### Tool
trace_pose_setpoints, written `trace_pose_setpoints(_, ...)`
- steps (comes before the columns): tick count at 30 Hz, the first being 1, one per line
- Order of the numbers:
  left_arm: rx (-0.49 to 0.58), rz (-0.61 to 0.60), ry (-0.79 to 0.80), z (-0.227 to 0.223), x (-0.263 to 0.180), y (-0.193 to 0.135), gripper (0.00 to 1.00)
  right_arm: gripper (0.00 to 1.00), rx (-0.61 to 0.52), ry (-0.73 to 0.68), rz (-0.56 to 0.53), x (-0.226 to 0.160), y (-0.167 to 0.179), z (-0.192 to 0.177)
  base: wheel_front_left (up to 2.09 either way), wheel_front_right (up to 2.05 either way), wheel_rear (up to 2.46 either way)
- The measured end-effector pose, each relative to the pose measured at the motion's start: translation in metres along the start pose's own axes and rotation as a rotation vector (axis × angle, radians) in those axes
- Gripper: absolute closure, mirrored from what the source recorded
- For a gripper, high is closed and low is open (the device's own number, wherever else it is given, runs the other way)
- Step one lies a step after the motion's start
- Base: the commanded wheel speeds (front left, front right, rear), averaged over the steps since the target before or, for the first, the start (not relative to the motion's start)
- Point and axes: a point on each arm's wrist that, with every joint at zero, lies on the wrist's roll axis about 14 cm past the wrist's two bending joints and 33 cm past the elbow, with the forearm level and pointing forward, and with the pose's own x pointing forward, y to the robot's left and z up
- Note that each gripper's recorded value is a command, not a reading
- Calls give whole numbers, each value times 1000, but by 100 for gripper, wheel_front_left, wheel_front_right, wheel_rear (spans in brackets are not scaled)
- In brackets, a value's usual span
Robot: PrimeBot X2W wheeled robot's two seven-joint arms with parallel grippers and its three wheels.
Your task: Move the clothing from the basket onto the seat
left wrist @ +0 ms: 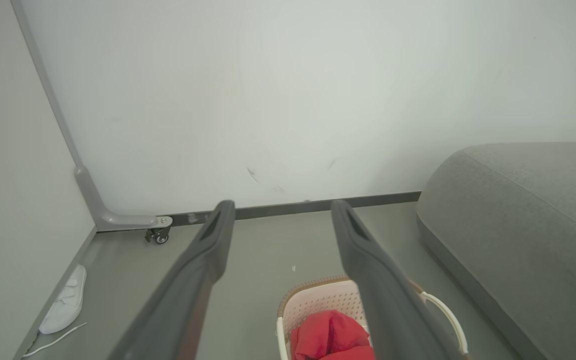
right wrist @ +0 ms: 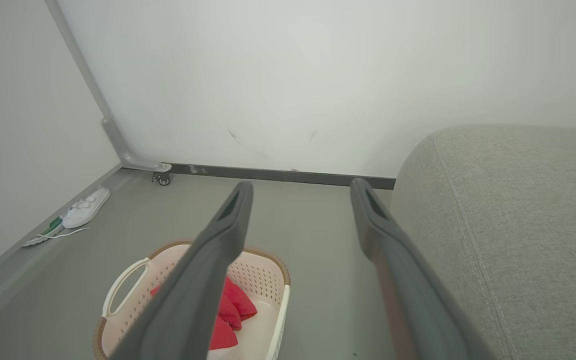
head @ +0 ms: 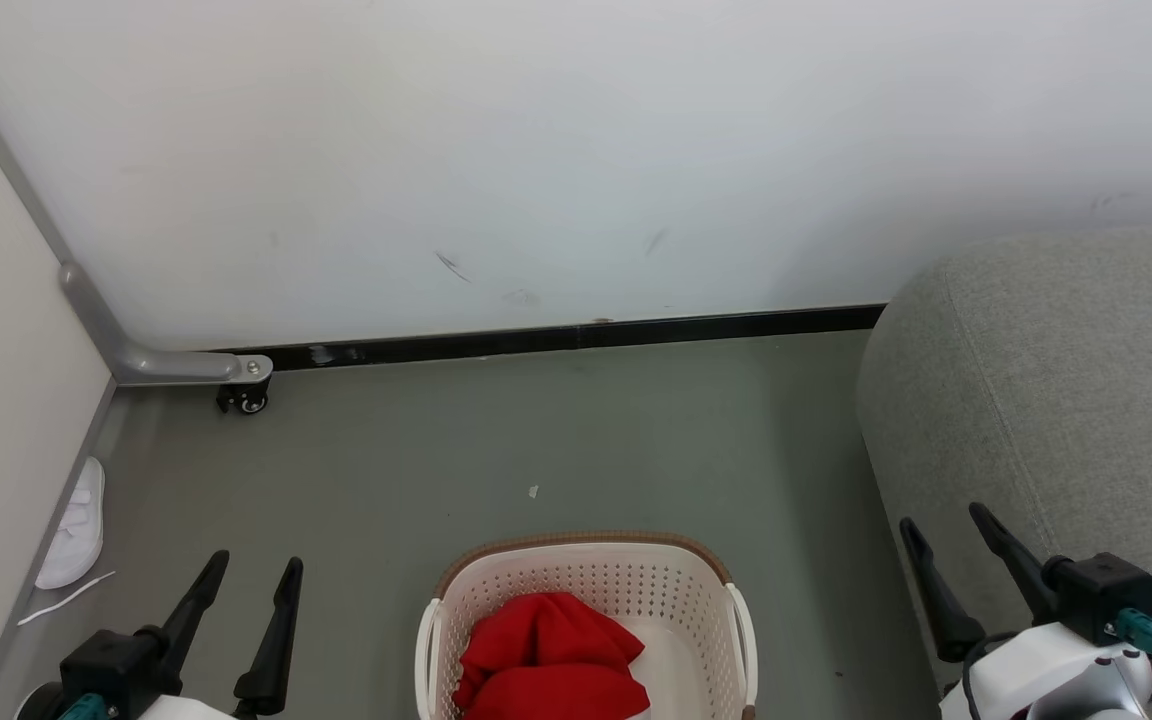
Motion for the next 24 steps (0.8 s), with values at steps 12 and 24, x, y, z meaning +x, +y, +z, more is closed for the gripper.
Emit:
trace_pose_setpoints(12, -34, 36, 17, -9, -1, 4, 0, 0, 3, 18, -31, -1, -9, -6, 0, 0, 0)
trace_pose_setpoints(24, -51, 61, 28, -14, -1, 9, 0, 0, 0, 31, -33, 2, -9, -11, 0, 0, 0)
